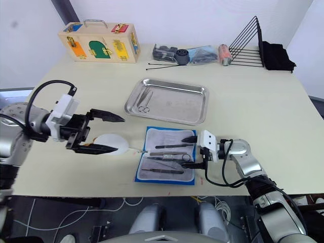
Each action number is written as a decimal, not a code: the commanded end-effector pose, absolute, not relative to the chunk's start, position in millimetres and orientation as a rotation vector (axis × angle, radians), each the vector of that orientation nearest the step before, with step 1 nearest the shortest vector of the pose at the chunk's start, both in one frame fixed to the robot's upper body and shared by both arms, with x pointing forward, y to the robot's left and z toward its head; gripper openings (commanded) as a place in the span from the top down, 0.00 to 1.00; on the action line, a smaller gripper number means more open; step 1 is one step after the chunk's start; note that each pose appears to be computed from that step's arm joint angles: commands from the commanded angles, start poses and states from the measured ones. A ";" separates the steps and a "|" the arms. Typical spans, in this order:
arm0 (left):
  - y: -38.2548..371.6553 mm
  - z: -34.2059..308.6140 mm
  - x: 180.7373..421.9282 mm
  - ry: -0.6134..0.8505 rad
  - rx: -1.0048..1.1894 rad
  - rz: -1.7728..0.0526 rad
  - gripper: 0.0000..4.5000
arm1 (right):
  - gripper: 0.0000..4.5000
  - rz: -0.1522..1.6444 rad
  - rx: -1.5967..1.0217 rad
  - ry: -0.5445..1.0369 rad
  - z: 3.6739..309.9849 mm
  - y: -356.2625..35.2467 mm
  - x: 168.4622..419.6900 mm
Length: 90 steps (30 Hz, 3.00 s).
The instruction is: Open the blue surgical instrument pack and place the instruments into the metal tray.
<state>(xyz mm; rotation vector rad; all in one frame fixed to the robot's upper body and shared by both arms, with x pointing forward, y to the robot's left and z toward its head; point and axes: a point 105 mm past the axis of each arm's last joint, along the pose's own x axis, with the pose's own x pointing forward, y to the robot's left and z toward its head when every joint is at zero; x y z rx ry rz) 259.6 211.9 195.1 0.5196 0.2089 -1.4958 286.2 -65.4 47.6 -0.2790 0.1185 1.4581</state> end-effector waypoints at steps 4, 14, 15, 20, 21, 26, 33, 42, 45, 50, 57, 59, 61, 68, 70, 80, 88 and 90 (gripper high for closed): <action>222.9 191.0 253.8 0.250 0.629 -1.566 0.03 | 0.00 1.437 -0.260 0.369 -5.2 -86.2 267.5; 214.9 180.0 265.8 0.214 0.671 -1.580 0.03 | 0.00 1.437 -0.253 0.360 -4.2 -85.6 267.3; 213.2 177.1 268.4 0.212 0.687 -1.581 0.03 | 0.00 1.437 -0.253 0.360 -4.2 -85.6 267.4; 187.9 160.6 289.0 0.175 0.704 -1.553 0.03 | 0.00 1.436 -0.252 0.356 -3.4 -84.7 269.3; 182.2 156.3 293.9 0.178 0.688 -1.538 0.03 | 0.00 1.434 -0.254 0.352 -2.9 -84.4 270.4; 159.4 135.4 305.3 0.196 0.655 -1.528 0.40 | 0.00 1.427 -0.254 0.333 -0.2 -82.2 274.6; 141.2 112.1 317.4 0.201 0.681 -1.502 0.59 | 0.00 1.410 -0.247 0.312 3.8 -82.0 279.3; 127.6 90.0 322.7 0.228 0.689 -1.518 0.59 | 0.00 1.406 -0.250 0.310 2.9 -81.6 278.9; 125.2 83.0 318.9 0.241 0.679 -1.548 0.59 | 0.00 1.404 -0.250 0.309 2.7 -81.5 278.8; 126.4 77.1 318.1 0.263 0.662 -1.542 0.71 | 0.00 1.400 -0.248 0.314 1.8 -82.4 277.6; 128.3 86.4 324.5 0.247 0.637 -1.510 0.99 | 0.00 1.401 -0.248 0.323 0.9 -83.7 276.5; 128.4 91.9 325.3 0.236 0.634 -1.511 0.99 | 0.00 1.402 -0.249 0.325 0.9 -83.9 276.6; 128.1 98.6 325.5 0.240 0.614 -1.516 0.99 | 0.00 1.402 -0.248 0.326 0.7 -83.9 276.4; 138.5 117.9 326.2 0.299 0.688 -1.509 0.99 | 0.00 1.402 -0.245 0.326 0.4 -83.3 276.1; 141.6 122.6 325.2 0.323 0.699 -1.508 0.99 | 0.00 1.402 -0.245 0.326 0.1 -82.7 276.1; 163.6 135.2 315.9 0.442 0.782 -1.493 0.99 | 0.00 1.406 -0.238 0.324 -0.8 -79.9 274.8; 175.5 147.0 310.6 0.491 0.817 -1.474 0.99 | 0.00 1.416 -0.238 0.323 -1.2 -78.1 273.7; 178.6 150.2 309.2 0.505 0.813 -1.468 0.99 | 0.00 1.420 -0.240 0.323 -1.6 -77.8 273.1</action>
